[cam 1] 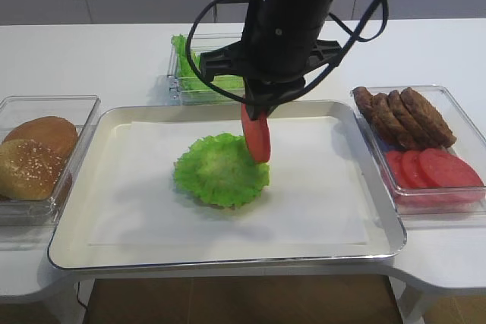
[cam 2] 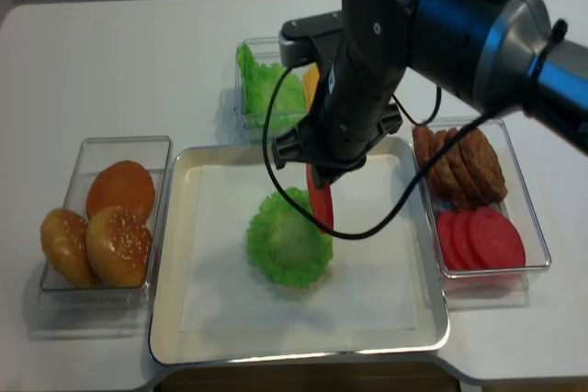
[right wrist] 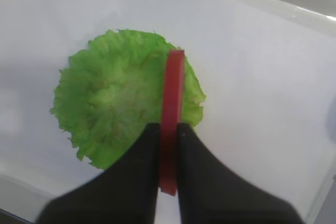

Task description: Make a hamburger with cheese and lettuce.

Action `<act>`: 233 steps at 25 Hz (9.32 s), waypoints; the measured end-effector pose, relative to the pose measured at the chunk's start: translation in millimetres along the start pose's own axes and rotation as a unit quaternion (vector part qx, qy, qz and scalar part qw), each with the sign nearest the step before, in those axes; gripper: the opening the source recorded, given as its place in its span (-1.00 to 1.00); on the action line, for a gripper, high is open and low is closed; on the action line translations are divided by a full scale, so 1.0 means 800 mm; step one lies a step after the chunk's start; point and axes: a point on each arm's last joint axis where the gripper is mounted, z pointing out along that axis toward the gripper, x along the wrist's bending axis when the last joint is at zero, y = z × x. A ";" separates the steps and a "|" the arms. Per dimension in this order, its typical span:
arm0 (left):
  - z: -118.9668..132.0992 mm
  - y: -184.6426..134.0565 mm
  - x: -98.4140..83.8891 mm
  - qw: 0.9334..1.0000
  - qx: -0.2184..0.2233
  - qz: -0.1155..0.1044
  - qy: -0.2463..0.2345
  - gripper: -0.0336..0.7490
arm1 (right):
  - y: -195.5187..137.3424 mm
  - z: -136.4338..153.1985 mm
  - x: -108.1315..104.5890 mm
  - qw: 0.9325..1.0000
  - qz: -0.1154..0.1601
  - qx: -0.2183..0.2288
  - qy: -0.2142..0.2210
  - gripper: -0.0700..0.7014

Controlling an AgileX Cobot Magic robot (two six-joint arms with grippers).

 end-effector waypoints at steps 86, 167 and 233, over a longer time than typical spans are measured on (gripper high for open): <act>0.000 0.000 0.000 1.000 0.000 0.000 0.000 -0.04 | 0.001 0.020 0.008 0.999 -0.029 0.022 0.032 -0.13; 0.000 0.000 0.000 1.000 0.000 0.000 0.000 -0.04 | -0.170 -0.236 -0.068 0.977 -0.045 -0.182 -0.103 0.15; 0.000 0.000 0.000 1.000 0.000 0.000 0.000 -0.04 | -0.449 -0.128 -0.125 0.918 0.073 -0.352 -0.167 0.14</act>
